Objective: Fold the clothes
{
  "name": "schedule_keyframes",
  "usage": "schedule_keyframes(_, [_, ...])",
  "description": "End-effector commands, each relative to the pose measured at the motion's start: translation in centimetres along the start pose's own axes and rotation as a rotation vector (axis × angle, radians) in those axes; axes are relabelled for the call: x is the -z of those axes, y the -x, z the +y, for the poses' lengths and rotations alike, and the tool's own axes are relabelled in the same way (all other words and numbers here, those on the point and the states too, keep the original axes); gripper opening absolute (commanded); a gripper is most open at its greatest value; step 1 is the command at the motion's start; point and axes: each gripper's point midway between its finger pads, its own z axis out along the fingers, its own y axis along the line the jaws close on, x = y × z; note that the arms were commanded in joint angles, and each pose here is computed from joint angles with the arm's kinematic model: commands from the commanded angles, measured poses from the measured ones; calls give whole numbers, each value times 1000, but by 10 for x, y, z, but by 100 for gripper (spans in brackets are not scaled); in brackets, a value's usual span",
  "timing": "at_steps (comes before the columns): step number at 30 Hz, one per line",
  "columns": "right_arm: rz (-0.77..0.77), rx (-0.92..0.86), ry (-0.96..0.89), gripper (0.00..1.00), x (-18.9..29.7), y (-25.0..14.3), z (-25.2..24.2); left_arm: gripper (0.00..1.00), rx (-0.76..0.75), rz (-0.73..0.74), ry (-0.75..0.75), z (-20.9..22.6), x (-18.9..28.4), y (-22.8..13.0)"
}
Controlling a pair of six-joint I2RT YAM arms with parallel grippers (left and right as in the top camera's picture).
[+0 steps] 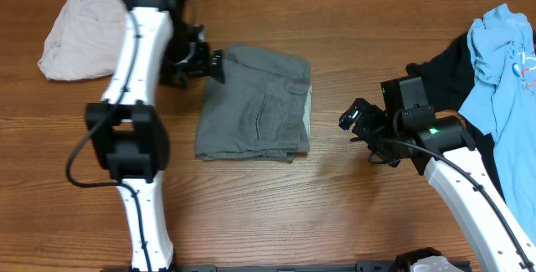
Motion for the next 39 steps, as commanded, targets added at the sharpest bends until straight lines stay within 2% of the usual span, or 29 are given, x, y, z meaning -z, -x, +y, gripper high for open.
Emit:
schedule_keyframes(1, [-9, 10, 18, 100, 3, 2, 7, 100, -69, 28, -184, 0, -4, -8])
schedule_keyframes(4, [-9, 10, 18, 100, 3, 2, 7, 100, -57, 63, -200, 14, -20, -16])
schedule_keyframes(9, [-9, 10, 18, 100, 3, 2, 7, 100, -57, 74, -269, 14, -45, -20])
schedule_keyframes(20, [-9, 11, 18, 100, 3, 3, 7, 100, -54, 88, -270, 27, -93, -30])
schedule_keyframes(25, [-9, 11, 18, 100, 3, 3, 7, 100, -47, 100, -321, 23, -112, -40])
schedule_keyframes(32, [-9, 10, 18, 100, 3, 2, 7, 100, -86, 123, -314, 15, -142, -55])
schedule_keyframes(34, [-9, 11, 18, 100, 3, 3, 7, 93, -105, 114, -311, 11, -146, -54])
schedule_keyframes(36, [-9, 10, 18, 100, 3, 3, 7, 73, -127, 105, -307, 7, -148, -51])
schedule_keyframes(38, [-9, 11, 18, 100, 3, 3, 7, 67, -136, 103, -306, 4, -149, -51])
schedule_keyframes(39, [-9, 10, 18, 100, 3, 3, 7, 45, -143, 101, -304, 3, -150, -50])
